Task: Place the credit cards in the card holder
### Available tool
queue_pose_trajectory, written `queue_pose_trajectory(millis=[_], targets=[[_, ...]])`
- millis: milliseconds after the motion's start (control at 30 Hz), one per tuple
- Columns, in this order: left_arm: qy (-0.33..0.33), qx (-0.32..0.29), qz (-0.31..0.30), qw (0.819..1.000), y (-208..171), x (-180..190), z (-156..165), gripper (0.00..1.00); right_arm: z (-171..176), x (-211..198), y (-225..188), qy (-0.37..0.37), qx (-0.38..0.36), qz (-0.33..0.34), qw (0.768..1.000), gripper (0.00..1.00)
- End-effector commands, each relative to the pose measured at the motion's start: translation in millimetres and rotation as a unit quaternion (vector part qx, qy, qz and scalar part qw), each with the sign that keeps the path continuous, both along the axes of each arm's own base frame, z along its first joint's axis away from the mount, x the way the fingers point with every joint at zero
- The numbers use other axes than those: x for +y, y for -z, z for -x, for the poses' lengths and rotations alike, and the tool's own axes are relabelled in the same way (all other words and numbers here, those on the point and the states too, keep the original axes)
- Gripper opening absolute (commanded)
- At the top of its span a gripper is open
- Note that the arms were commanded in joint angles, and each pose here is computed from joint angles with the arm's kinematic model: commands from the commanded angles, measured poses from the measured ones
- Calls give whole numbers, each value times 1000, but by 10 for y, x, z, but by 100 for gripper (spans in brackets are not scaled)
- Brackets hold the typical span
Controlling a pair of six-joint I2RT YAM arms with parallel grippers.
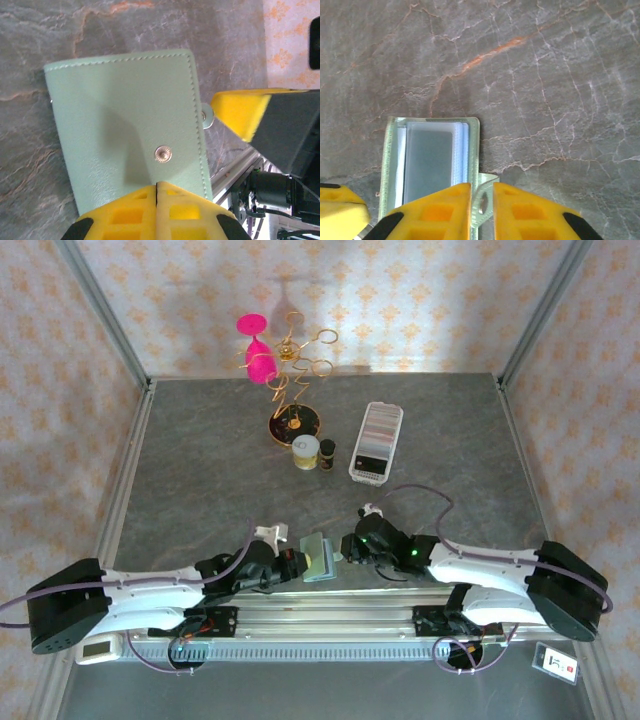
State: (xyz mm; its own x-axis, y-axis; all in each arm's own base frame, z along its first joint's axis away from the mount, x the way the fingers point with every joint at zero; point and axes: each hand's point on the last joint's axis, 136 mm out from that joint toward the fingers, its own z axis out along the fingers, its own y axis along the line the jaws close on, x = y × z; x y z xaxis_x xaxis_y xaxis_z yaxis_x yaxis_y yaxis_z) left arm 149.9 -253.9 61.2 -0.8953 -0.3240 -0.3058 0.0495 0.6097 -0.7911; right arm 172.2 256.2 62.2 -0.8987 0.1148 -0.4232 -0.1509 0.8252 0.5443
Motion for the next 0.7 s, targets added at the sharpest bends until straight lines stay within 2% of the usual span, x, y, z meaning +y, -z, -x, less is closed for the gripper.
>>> queue_pose_trajectory(millis=[0,233,500,667], targets=[[-10,3,1,1000,32,10,4,0,2,-2,-57,-3,-5,3,1000,21],[8,14,-10,1000,134,-108,43,0,25,8,-18,-10,1,8,1000,20],[10,23,-41,999,269,-103,42,0,19,93,-89,-20,-2,-10,1000,30],[4,21,-50,999,285,-63,35,0,7,120,-18,-23,5,10,1000,32]])
